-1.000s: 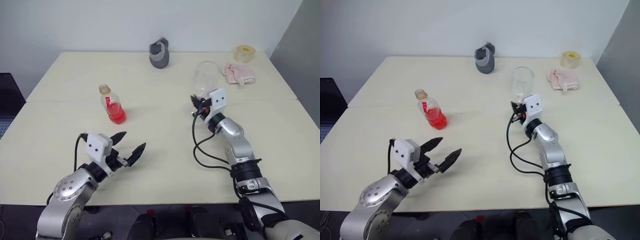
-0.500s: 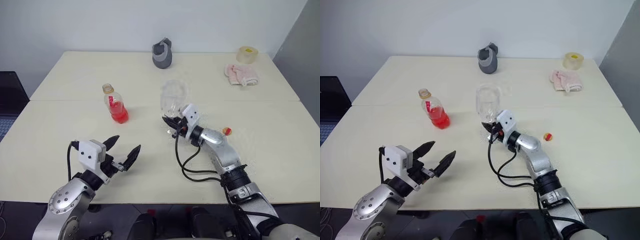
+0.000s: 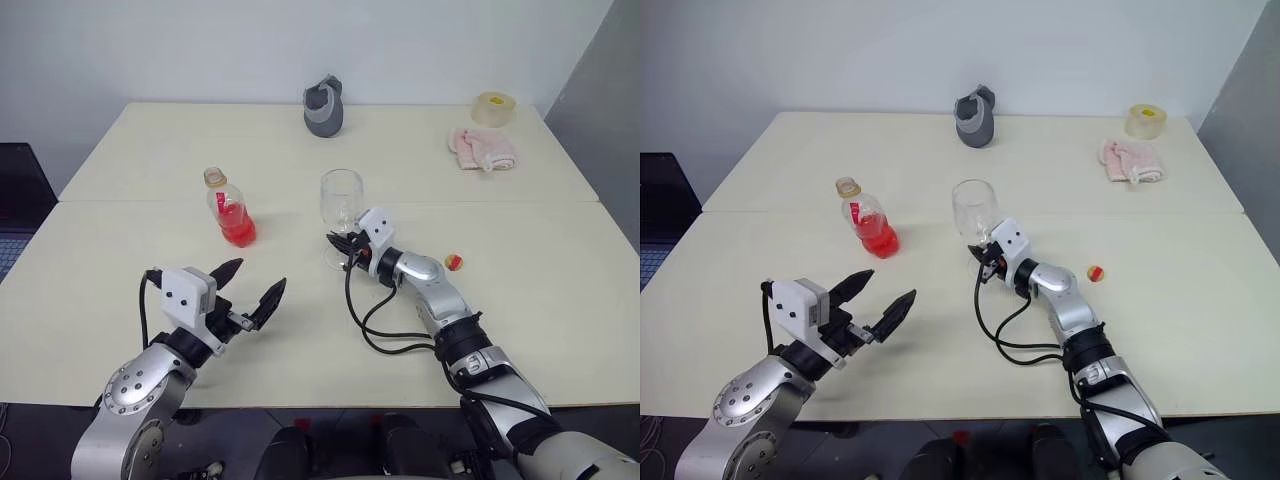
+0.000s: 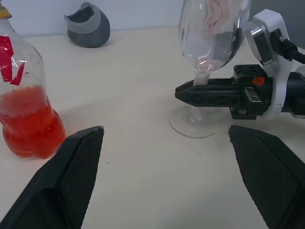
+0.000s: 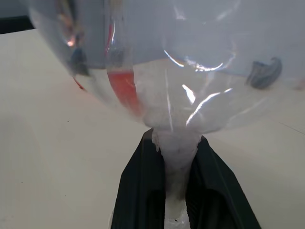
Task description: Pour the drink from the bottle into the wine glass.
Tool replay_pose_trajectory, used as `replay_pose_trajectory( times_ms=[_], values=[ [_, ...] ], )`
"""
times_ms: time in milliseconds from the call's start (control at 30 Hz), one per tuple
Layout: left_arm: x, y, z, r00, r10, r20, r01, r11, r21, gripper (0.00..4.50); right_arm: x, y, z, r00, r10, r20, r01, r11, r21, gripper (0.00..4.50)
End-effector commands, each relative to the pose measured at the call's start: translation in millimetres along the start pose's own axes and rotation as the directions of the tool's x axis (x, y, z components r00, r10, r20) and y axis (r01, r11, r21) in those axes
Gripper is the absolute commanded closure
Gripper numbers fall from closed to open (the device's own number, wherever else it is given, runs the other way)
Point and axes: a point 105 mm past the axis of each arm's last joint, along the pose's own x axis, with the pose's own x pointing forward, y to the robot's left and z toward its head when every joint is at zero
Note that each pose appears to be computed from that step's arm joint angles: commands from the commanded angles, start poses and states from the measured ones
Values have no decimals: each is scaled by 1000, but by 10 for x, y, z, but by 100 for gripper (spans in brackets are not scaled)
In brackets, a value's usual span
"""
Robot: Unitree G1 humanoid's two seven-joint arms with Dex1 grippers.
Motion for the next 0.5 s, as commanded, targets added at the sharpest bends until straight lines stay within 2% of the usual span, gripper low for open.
replay_pose_trajectory(
  times_ms=[33,267,300,500],
  values=[
    [11,-31,39,1000,-12,19,11,1000,11,0,-37,-21,165,997,4,77,-2,1000,-14,266],
    [97,-8,69,999,-19,36,19,1000,15,0,-144,59,198,995,34,89,-32,999,-22,20],
    [102,-3,69,999,-19,37,19,1000,16,0,-168,61,194,996,30,85,-28,999,-24,2],
    [124,12,82,999,-17,48,16,1000,19,0,-352,38,218,997,0,73,2,999,-34,2]
  ],
)
